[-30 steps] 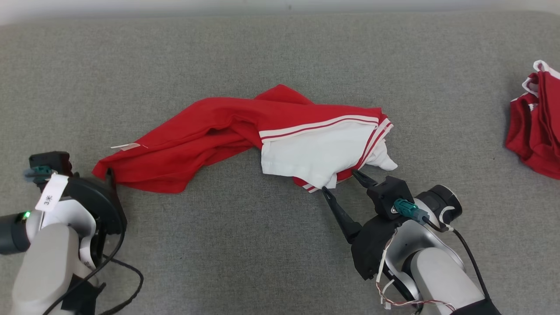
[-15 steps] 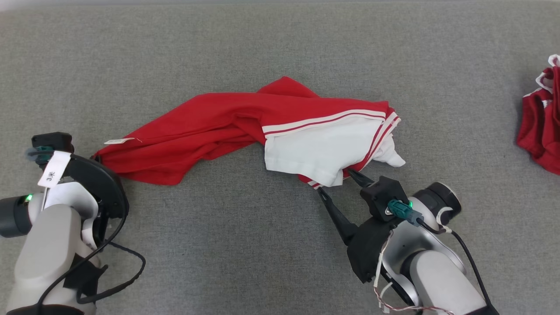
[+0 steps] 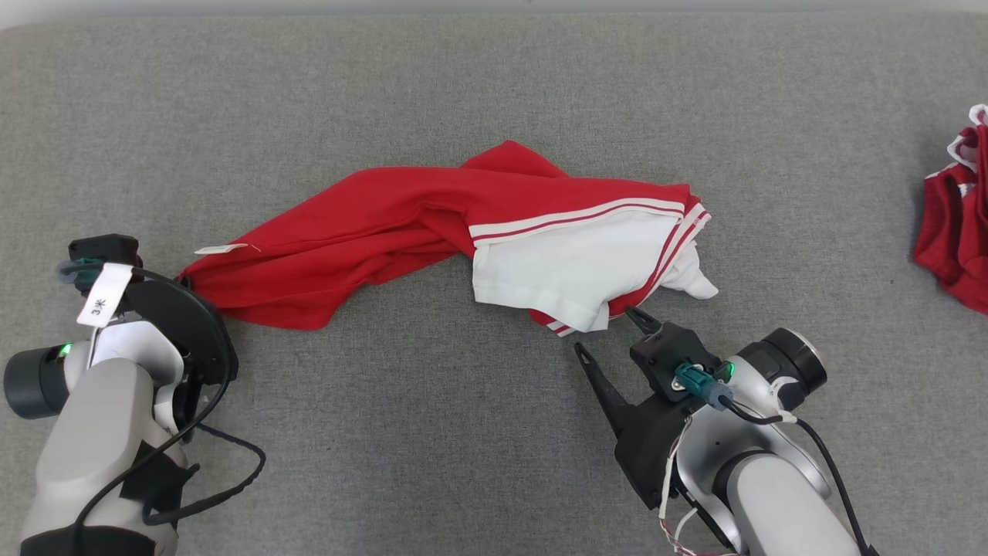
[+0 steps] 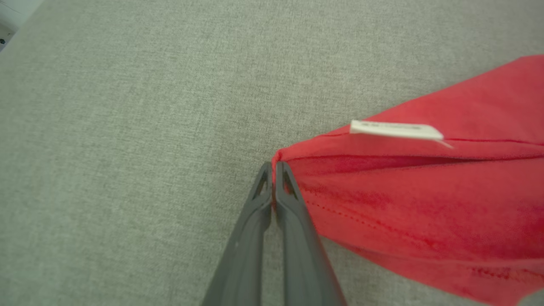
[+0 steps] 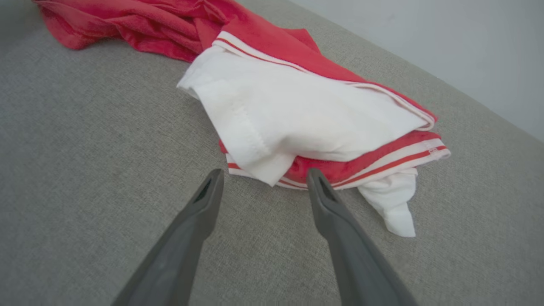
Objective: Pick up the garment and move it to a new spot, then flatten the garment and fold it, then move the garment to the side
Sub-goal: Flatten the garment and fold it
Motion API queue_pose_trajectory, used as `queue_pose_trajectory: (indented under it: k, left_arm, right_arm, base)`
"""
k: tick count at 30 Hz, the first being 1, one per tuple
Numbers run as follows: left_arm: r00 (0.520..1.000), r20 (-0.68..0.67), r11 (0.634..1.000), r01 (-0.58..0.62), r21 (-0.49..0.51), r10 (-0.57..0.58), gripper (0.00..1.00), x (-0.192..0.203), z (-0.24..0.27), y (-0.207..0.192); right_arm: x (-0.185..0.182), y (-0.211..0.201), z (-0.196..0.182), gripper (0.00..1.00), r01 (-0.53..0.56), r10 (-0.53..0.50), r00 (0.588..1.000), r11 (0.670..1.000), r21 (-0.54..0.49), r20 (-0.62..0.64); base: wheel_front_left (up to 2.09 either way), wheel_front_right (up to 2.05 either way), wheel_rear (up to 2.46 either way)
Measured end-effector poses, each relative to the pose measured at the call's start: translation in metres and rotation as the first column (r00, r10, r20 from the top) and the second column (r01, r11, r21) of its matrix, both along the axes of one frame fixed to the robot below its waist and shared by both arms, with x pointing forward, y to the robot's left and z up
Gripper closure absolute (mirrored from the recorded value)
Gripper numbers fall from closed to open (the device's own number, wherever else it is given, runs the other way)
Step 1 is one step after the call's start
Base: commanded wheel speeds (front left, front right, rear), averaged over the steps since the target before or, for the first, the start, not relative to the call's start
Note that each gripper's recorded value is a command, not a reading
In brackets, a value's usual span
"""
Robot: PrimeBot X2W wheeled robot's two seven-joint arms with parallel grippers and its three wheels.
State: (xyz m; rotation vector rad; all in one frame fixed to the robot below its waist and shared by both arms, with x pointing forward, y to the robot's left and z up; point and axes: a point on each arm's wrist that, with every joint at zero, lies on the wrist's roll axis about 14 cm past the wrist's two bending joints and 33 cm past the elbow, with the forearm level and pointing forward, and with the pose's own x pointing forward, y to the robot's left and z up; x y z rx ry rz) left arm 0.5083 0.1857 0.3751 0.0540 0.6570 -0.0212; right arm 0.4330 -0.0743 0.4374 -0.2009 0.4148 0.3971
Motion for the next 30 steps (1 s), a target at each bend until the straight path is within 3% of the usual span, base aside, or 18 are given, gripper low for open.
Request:
queue_pose_trajectory:
  k: [3, 8, 10, 11, 12, 14, 16, 18, 25, 30]
  left_arm:
    - [1.0, 0.004, 1.0, 0.005, -0.007, -0.005, 1.0, 0.0, 0.0, -0.002]
    - [1.0, 0.017, 1.0, 0.012, -0.019, -0.011, 1.0, 0.003, 0.001, -0.005]
    - [1.0, 0.018, 1.0, 0.013, -0.021, -0.012, 1.0, 0.002, 0.0, -0.006]
    - [1.0, 0.016, 1.0, 0.012, -0.022, -0.012, 1.0, 0.002, 0.0, -0.006]
    - [1.0, 0.016, 1.0, 0.012, -0.022, -0.012, 1.0, 0.002, 0.0, -0.006]
    - [1.0, 0.021, 1.0, 0.011, -0.024, -0.01, 1.0, 0.002, 0.0, -0.006]
    - [1.0, 0.024, 1.0, 0.009, -0.026, -0.008, 1.0, 0.002, 0.001, -0.005]
    - [1.0, 0.031, 1.0, 0.008, -0.026, -0.007, 1.0, 0.002, 0.001, -0.005]
    - [0.996, 0.083, 0.998, -0.006, -0.059, 0.011, 1.0, 0.004, 0.011, -0.008]
    - [0.976, 0.215, 0.994, -0.011, -0.106, 0.033, 1.0, 0.018, 0.04, -0.013]
  right_arm:
    - [0.001, -0.002, -0.004, 0.0, 0.002, -0.002, 1.0, 1.0, -0.016, -0.009]
    - [0.007, -0.006, -0.007, 0.13, 0.011, -0.011, 1.0, 1.0, -0.029, -0.005]
    - [0.008, -0.007, -0.009, 0.26, 0.011, -0.011, 1.0, 1.0, -0.029, -0.006]
    - [0.008, -0.007, -0.01, 0.47, 0.012, -0.012, 1.0, 0.999, -0.03, -0.009]
    - [0.008, -0.007, -0.01, 0.47, 0.012, -0.012, 1.0, 0.999, -0.03, -0.009]
    - [0.008, -0.007, -0.012, 0.6, 0.012, -0.013, 1.0, 0.999, -0.032, -0.015]
    - [0.007, -0.007, -0.013, 0.89, 0.012, -0.013, 1.0, 0.999, -0.031, -0.017]
    - [0.007, -0.007, -0.013, 1.0, 0.012, -0.013, 1.0, 1.0, -0.029, -0.015]
    - [0.009, -0.009, -0.003, 1.0, 0.022, -0.022, 1.0, 1.0, -0.008, 0.021]
    - [0.016, -0.013, 0.022, 1.0, 0.039, -0.044, 0.993, 0.998, 0.044, 0.109]
  base:
    - [0.0, 0.0, 0.0]
    - [0.0, 0.0, 0.0]
    - [0.0, 0.0, 0.0]
    - [0.0, 0.0, 0.0]
    - [0.0, 0.0, 0.0]
    - [0.0, 0.0, 0.0]
    - [0.0, 0.0, 0.0]
    - [0.0, 0.0, 0.0]
    - [0.0, 0.0, 0.0]
    - [0.0, 0.0, 0.0]
